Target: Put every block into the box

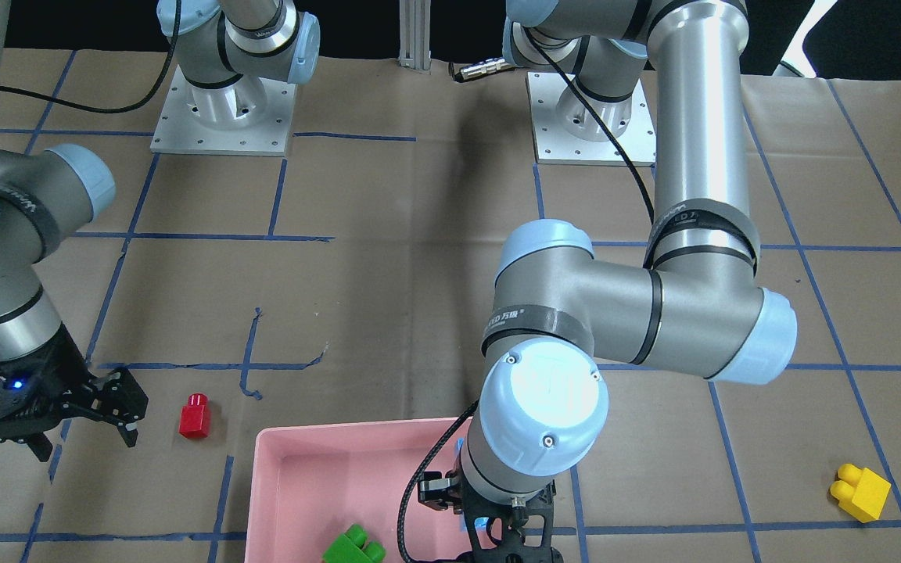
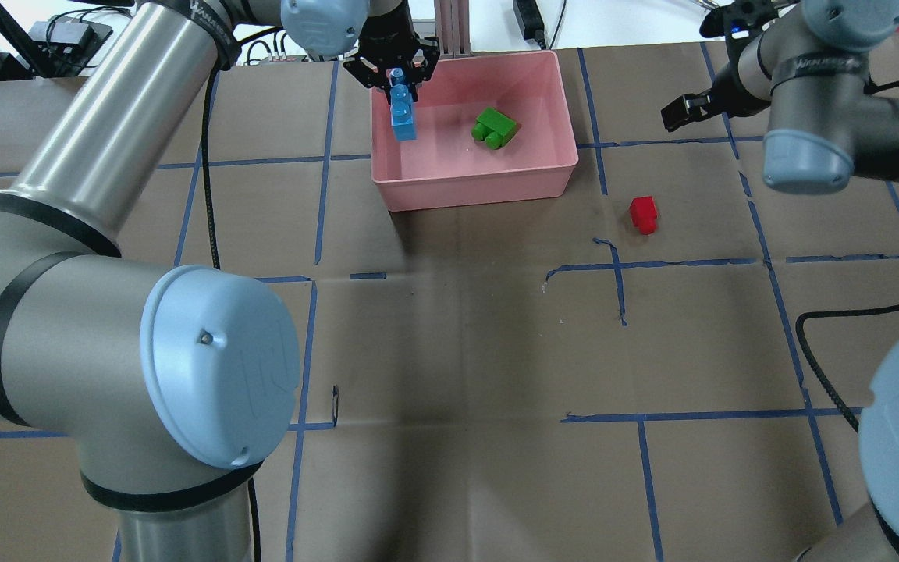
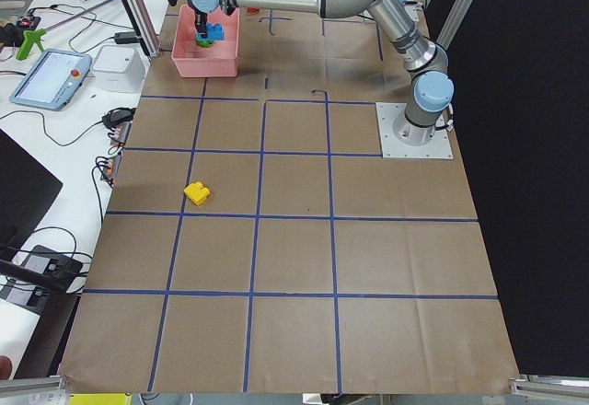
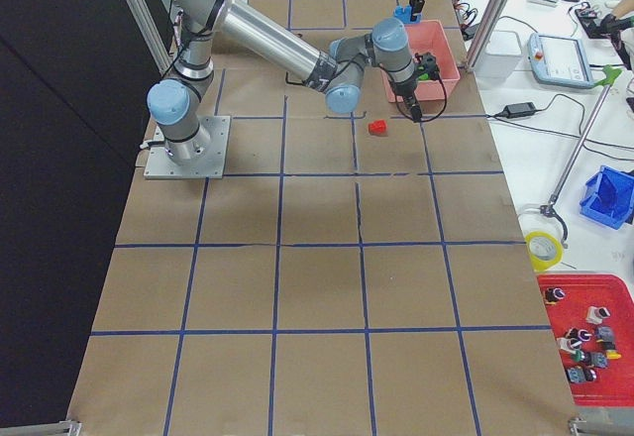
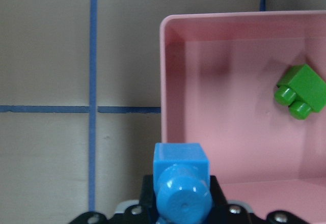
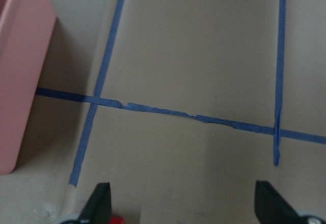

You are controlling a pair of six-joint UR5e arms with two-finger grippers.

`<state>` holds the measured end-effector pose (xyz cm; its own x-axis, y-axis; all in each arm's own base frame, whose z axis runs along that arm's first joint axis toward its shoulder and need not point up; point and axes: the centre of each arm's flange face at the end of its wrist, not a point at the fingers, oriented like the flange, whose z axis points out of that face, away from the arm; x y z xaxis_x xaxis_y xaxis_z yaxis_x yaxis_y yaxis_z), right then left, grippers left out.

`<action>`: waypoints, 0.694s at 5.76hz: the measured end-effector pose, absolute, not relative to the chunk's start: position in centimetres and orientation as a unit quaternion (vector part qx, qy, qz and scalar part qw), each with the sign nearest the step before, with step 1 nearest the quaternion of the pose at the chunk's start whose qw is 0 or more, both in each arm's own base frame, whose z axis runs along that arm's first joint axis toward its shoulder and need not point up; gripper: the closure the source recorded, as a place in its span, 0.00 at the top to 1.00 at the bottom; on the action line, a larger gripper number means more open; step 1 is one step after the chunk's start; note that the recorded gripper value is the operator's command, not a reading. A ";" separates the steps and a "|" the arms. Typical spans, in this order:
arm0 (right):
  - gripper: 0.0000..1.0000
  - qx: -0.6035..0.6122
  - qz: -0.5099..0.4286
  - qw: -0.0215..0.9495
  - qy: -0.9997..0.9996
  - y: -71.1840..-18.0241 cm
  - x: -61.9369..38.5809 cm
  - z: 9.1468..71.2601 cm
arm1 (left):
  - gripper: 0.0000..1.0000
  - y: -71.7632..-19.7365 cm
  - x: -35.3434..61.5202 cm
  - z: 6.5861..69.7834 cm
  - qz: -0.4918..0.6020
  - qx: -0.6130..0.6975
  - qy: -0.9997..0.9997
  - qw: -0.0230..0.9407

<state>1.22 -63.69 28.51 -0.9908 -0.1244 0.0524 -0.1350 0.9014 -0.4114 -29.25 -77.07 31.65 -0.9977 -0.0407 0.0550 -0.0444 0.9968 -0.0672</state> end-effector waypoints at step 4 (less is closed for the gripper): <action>0.94 0.035 0.202 0.044 -0.978 -61.8 8.2 21.1 | 0.98 -78.7 -30.0 27.9 0.050 0.046 -0.997 0.033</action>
<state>8.22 -61.82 21.08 -0.9938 -0.0499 0.0995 -0.0852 0.9161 -0.3917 -30.05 -78.66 27.87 -0.9936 -0.0882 0.0708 -0.0948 0.9908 -0.0963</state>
